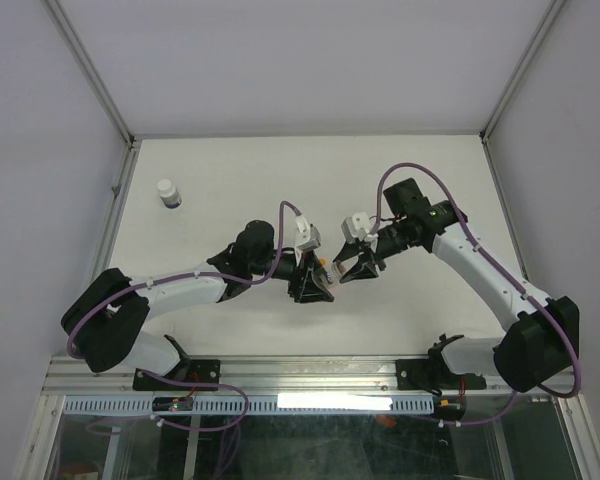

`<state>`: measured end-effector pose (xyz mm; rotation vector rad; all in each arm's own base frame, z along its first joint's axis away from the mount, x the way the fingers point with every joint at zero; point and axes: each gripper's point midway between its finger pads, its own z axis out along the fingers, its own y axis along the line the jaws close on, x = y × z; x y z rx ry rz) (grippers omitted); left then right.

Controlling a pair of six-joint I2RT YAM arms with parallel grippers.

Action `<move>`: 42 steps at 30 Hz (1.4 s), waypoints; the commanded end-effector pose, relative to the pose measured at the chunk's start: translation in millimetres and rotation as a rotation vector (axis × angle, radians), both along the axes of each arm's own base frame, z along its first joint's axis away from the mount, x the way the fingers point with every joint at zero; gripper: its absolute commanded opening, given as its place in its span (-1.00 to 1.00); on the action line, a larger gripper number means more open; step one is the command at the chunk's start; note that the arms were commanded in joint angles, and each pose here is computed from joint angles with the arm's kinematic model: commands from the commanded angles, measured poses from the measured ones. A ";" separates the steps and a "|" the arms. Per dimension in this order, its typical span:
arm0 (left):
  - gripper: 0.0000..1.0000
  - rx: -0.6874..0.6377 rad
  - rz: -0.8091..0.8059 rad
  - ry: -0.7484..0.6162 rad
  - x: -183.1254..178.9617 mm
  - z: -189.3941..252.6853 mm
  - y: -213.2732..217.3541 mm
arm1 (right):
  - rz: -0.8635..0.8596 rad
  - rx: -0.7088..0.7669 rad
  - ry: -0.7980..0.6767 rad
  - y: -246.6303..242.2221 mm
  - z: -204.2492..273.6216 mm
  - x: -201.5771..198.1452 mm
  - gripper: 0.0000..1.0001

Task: Sort the pills into containers
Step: Unscrew the lid of the pill bottle.

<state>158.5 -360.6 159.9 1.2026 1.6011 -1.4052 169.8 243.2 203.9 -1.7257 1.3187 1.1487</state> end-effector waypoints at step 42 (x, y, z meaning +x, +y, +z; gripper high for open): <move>-1.00 -0.006 0.137 -0.166 17.4 21.9 -5.9 | -0.273 -0.045 0.457 4.6 14.5 8.5 0.30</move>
